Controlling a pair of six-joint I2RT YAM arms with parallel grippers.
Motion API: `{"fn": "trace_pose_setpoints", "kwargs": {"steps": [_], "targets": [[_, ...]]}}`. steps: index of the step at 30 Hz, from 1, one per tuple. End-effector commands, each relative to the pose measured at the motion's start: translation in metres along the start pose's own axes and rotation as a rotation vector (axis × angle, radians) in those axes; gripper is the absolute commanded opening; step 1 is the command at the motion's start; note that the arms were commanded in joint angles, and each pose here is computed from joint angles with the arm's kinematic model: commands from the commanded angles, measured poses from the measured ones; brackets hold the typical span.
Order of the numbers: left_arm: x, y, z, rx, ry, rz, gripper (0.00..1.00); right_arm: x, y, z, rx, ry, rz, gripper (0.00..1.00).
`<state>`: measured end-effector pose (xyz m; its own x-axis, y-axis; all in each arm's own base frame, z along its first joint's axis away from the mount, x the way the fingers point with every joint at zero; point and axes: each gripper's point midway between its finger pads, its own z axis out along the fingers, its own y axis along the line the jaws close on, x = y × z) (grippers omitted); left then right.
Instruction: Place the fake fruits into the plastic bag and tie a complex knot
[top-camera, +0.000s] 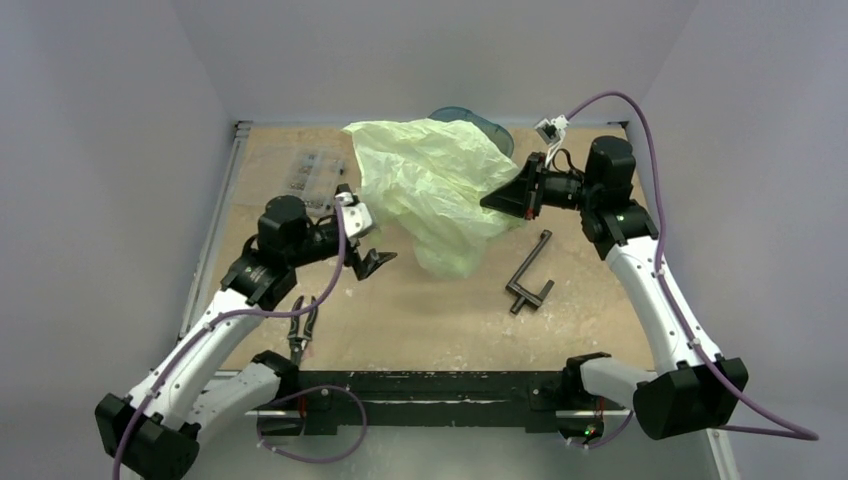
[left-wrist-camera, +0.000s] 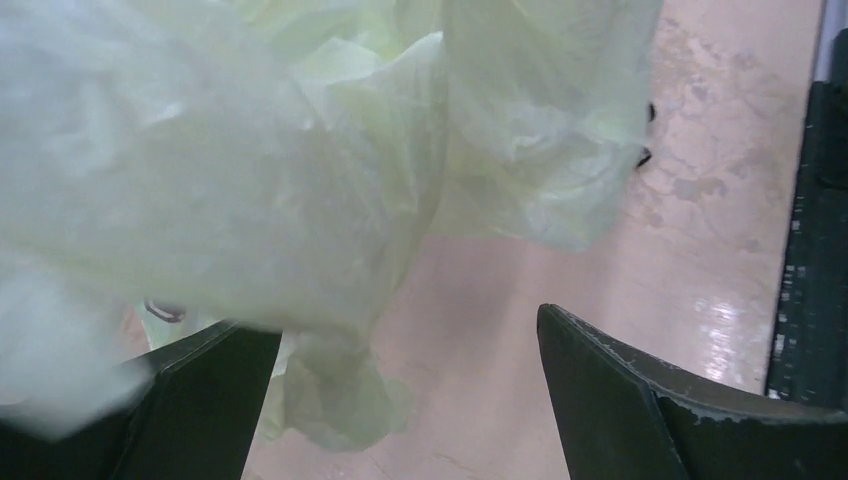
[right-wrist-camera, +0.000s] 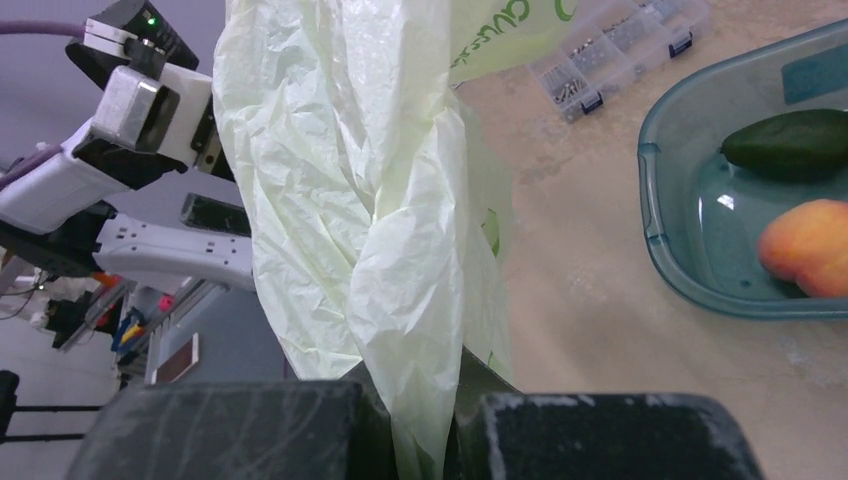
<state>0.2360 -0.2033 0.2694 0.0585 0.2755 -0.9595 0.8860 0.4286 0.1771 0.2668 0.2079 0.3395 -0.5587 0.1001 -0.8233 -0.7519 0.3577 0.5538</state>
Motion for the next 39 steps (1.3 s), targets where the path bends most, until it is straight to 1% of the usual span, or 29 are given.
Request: {"fn": "trace_pose_setpoints", "kwargs": {"steps": [1,3,4,5,6,7,9,10,11,13,16,19,20,21,22,23,24,25,27,29,31,33,34,35,37,39], "targets": [[-0.023,0.044,0.025,-0.215,-0.052,0.235,1.00,0.002,0.021,-0.006,-0.066,0.007,-0.012,0.00],[-0.023,0.046,0.033,-0.226,-0.051,0.257,0.98,0.002,0.026,-0.007,-0.085,0.008,-0.009,0.00],[-0.021,0.044,0.034,-0.212,-0.029,0.245,0.79,0.000,0.028,-0.007,-0.084,0.004,-0.006,0.00],[-0.018,0.038,0.031,-0.185,0.002,0.223,0.49,-0.002,0.027,-0.008,-0.070,0.005,-0.002,0.00],[-0.014,0.032,0.026,-0.162,0.030,0.203,0.09,-0.006,0.023,-0.011,-0.042,-0.001,-0.009,0.00],[-0.011,0.024,0.017,-0.124,0.041,0.188,0.00,-0.011,0.016,-0.015,-0.011,-0.009,-0.011,0.00],[-0.001,-0.012,-0.008,0.051,0.051,0.166,0.00,-0.025,-0.009,-0.027,0.071,-0.035,-0.019,0.00],[0.003,-0.031,-0.022,0.127,0.053,0.160,0.00,-0.035,-0.029,-0.036,0.134,-0.052,-0.042,0.00],[0.008,-0.047,-0.036,0.191,0.068,0.166,0.00,-0.047,-0.046,-0.045,0.194,-0.068,-0.061,0.00],[0.018,-0.078,-0.060,0.303,0.102,0.162,0.00,-0.059,-0.070,-0.052,0.259,-0.058,-0.080,0.00],[0.022,-0.110,-0.078,0.447,0.106,0.156,0.00,-0.051,-0.093,-0.050,0.295,-0.002,-0.087,0.00],[0.006,-0.123,-0.071,0.555,0.086,0.062,0.00,-0.026,-0.108,-0.042,0.299,0.054,-0.056,0.00],[-0.003,-0.126,-0.066,0.587,0.083,0.043,0.00,-0.020,-0.110,-0.041,0.293,0.068,-0.068,0.12],[-0.013,-0.126,-0.059,0.602,0.078,0.038,0.00,-0.017,-0.108,-0.039,0.279,0.079,-0.074,0.32],[-0.020,-0.125,-0.052,0.607,0.080,0.029,0.00,-0.017,-0.103,-0.041,0.272,0.085,-0.086,0.55],[-0.026,-0.124,-0.044,0.599,0.082,0.037,0.00,-0.018,-0.097,-0.043,0.267,0.091,-0.106,0.71],[-0.027,-0.121,-0.037,0.584,0.093,0.058,0.00,-0.022,-0.091,-0.046,0.266,0.094,-0.137,0.81],[-0.024,-0.114,-0.031,0.551,0.119,0.096,0.00,-0.026,-0.088,-0.054,0.293,0.106,-0.186,0.94],[-0.018,-0.098,-0.022,0.489,0.163,0.196,0.00,-0.026,-0.082,-0.069,0.341,0.153,-0.278,0.99],[-0.021,-0.077,-0.016,0.419,0.188,0.293,0.00,-0.030,-0.075,-0.077,0.368,0.171,-0.355,0.99],[-0.032,-0.066,-0.014,0.402,0.182,0.381,0.00,-0.037,-0.067,-0.080,0.376,0.160,-0.404,0.99],[-0.040,-0.065,-0.014,0.427,0.158,0.480,0.00,-0.051,-0.054,-0.071,0.346,0.108,-0.445,0.99],[-0.043,-0.064,-0.013,0.434,0.147,0.548,0.00,-0.057,-0.054,-0.066,0.365,0.088,-0.463,0.99],[-0.044,-0.063,-0.012,0.431,0.151,0.592,0.00,-0.063,-0.056,-0.061,0.388,0.083,-0.486,0.99],[-0.043,-0.058,-0.011,0.418,0.173,0.644,0.00,-0.065,-0.068,-0.061,0.429,0.107,-0.483,0.99],[-0.038,-0.052,-0.013,0.404,0.216,0.663,0.00,-0.056,-0.094,-0.072,0.498,0.197,-0.440,0.99]]}}
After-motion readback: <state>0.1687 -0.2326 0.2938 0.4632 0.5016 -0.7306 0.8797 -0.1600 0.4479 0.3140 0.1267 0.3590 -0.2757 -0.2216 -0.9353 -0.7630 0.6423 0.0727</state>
